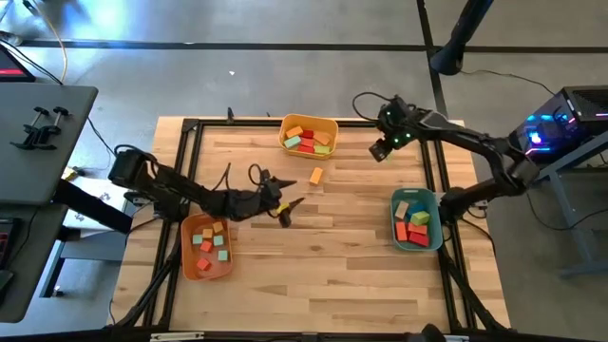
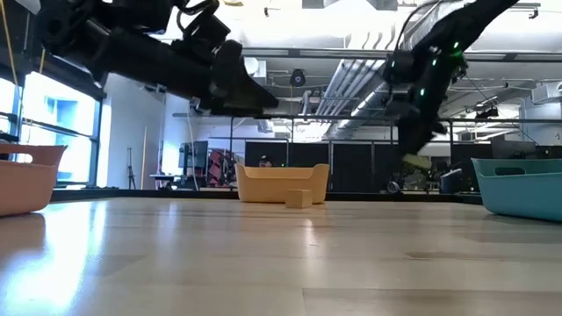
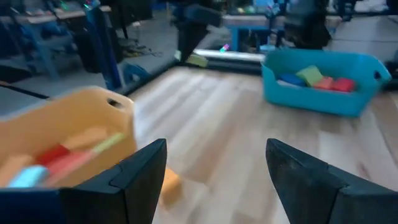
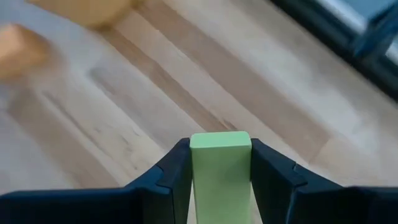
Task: Sort blocks by size
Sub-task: Put the thin green rectangular block into the yellow bin, then put the thick yellow rectangular block into the green bin
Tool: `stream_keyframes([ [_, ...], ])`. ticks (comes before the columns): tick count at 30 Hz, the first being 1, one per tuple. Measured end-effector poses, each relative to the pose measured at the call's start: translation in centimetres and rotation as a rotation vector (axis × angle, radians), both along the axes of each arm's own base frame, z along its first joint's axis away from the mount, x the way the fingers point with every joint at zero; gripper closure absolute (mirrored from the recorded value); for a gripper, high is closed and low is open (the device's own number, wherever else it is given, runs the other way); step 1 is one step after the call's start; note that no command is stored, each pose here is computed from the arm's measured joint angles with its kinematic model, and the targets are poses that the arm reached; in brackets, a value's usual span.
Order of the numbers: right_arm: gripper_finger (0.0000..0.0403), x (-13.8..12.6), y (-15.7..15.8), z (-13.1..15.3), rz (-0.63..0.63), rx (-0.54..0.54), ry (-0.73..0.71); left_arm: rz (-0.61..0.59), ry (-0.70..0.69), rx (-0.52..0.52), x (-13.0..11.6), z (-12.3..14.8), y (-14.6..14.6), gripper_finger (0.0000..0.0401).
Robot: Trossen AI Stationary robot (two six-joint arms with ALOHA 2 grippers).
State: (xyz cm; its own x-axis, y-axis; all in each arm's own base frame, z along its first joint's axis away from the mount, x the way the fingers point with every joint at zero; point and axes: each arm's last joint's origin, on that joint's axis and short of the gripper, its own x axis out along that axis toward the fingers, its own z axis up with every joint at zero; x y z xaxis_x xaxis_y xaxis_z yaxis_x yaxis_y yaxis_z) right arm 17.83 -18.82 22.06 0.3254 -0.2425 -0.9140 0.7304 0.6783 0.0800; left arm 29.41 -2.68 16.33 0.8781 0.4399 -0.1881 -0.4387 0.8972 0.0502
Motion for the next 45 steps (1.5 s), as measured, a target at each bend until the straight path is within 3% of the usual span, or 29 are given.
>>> stream_keyframes([
  [5, 0.0278, 0.7, 2.2, 2.2, 0.1, -0.123, -0.131, 0.054, -0.023, 0.038, -0.4, 1.8, 2.5, 0.0142],
  [12, 0.0278, 4.3, 3.2, 2.2, 0.283, -0.316, -0.437, 0.152, 0.022, 0.115, -1.4, 3.2, 6.8, 0.0142],
  [16, 0.0278, 6.6, 2.3, 1.8, 0.389, -0.409, -0.601, 0.251, 0.049, 0.134, -2.1, 3.2, 9.7, 0.0142],
  [22, 0.0278, 9.8, -0.2, -0.1, 0.444, -0.494, -0.639, 0.361, 0.059, 0.115, -2.9, 3.0, 12.6, 0.0142],
  [28, 0.0278, 13.6, -2.9, -2.6, 0.459, -0.464, -0.599, 0.358, 0.017, 0.077, -2.9, 3.1, 12.7, 0.0142],
  [34, 0.0278, 16.7, -5.6, -4.7, 0.497, -0.299, -0.402, 0.32, 0.01, 0.062, -2.6, 3.1, 12.0, 0.0142],
  [40, 0.0208, 18.5, -7.0, -5.5, 0.499, -0.151, -0.265, 0.306, -0.004, 0.039, -2.5, 3.1, 11.5, 0.0142],
  [45, 0.0175, 18.7, -7.2, -3.7, 0.493, -0.191, -0.301, 0.286, 0.035, 0.01, -2.4, 2.5, 10.7, 0.0142],
])
